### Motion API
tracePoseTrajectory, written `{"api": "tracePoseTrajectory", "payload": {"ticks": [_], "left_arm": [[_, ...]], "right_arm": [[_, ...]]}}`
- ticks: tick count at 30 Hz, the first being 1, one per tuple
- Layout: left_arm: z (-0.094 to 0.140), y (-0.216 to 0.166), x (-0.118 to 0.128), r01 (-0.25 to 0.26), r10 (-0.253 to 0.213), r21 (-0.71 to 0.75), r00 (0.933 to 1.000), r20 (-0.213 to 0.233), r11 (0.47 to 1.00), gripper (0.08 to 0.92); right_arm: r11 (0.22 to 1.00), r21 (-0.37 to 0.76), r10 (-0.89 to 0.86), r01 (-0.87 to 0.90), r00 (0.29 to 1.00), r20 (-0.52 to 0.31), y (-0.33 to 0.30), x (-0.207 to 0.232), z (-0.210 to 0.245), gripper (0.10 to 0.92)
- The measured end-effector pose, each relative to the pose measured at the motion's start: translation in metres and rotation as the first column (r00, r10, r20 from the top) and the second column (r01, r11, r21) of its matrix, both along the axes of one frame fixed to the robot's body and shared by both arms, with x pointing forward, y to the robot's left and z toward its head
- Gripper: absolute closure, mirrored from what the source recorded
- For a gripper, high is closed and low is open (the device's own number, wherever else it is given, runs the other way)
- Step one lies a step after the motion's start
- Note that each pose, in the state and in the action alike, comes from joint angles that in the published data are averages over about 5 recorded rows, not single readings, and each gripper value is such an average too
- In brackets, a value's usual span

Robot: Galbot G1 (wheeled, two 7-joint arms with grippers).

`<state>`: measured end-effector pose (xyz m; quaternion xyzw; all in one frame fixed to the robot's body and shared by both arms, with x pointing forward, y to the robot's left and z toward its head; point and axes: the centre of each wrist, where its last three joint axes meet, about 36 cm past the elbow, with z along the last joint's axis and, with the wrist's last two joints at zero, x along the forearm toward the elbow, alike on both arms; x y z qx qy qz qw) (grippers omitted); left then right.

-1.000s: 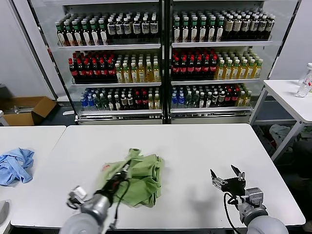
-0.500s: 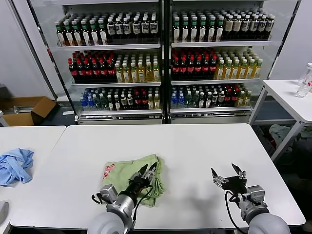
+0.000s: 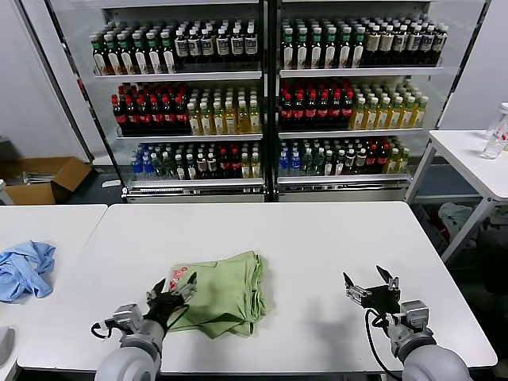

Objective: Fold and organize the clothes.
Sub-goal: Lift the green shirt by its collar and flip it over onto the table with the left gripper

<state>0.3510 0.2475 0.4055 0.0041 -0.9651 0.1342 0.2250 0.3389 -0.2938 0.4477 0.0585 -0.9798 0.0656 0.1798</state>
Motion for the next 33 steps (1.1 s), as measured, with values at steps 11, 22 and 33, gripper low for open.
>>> {"api": "tracePoseTrajectory", "payload": {"ticks": [11, 22, 33], "left_arm": [[-0.019, 0.010, 0.001, -0.006, -0.002, -0.088, 0.9955, -0.095, 0.996, 0.353], [-0.025, 0.022, 0.008, -0.019, -0.013, -0.279, 0.9939, -0.110, 0.960, 0.665], [-0.023, 0.054, 0.008, -0.083, 0.033, -0.518, 0.9939, -0.105, 0.852, 0.904]], "right_arm": [[1.000, 0.004, -0.005, 0.005, 1.000, 0.011, 0.000, 0.000, 0.003, 0.200], [1.000, 0.005, -0.013, 0.013, 1.000, 0.014, 0.001, -0.003, 0.005, 0.200], [1.000, 0.008, -0.012, 0.012, 1.000, 0.020, 0.003, -0.003, 0.007, 0.200]]}}
